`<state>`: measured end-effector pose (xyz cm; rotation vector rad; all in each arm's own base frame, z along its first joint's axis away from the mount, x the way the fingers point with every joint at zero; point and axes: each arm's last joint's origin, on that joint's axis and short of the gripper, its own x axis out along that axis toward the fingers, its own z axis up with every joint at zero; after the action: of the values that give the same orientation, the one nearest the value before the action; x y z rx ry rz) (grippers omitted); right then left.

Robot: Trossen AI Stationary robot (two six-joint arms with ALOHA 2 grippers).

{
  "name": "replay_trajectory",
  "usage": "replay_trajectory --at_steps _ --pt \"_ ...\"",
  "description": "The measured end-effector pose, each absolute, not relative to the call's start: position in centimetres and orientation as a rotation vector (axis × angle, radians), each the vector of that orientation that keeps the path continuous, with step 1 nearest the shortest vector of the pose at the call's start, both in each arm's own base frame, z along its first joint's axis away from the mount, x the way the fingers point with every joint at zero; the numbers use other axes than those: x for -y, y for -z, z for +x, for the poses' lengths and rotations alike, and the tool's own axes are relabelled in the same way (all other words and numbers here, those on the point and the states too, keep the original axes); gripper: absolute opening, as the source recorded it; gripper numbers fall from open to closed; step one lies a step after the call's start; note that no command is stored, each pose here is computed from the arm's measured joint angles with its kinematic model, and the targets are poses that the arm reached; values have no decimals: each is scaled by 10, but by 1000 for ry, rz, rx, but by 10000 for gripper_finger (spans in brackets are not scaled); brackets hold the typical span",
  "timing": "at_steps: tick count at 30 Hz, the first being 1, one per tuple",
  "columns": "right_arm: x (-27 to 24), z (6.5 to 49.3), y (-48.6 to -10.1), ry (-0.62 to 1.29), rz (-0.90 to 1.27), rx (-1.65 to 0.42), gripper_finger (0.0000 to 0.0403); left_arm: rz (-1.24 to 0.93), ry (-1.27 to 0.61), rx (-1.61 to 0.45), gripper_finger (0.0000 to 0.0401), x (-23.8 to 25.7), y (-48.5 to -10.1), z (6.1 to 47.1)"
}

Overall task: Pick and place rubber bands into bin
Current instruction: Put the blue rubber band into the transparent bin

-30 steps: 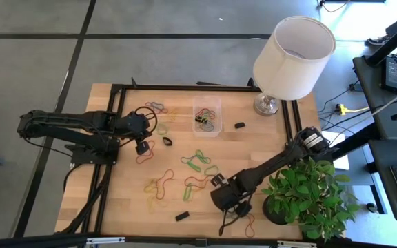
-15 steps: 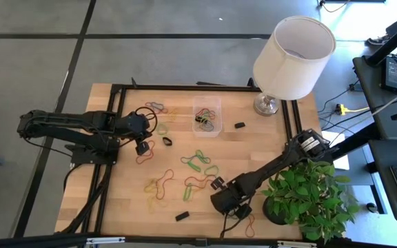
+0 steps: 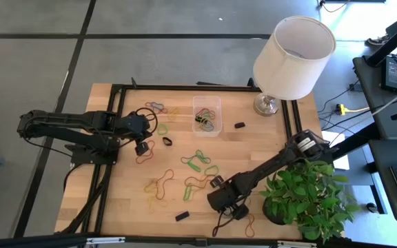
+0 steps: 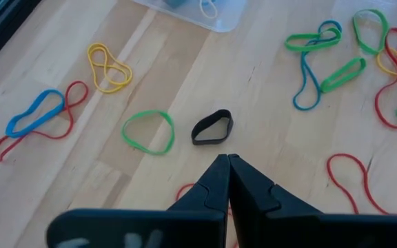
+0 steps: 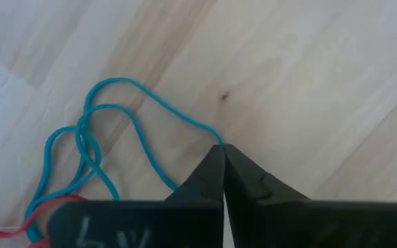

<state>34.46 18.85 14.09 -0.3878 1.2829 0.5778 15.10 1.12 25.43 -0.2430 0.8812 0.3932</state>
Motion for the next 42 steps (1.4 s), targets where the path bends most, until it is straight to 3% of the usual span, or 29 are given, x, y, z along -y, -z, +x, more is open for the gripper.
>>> replay_trajectory --at_steps 9,30,42 --pt "-181 356 -162 -449 -384 -1294 1 -202 -373 -889 6 -11 -254 151" --pt "-165 395 -225 181 -261 -993 0 -71 -272 -917 6 -10 -254 151" --pt "-101 420 -260 547 90 -871 0 -54 -268 -919 2 -10 -254 151"
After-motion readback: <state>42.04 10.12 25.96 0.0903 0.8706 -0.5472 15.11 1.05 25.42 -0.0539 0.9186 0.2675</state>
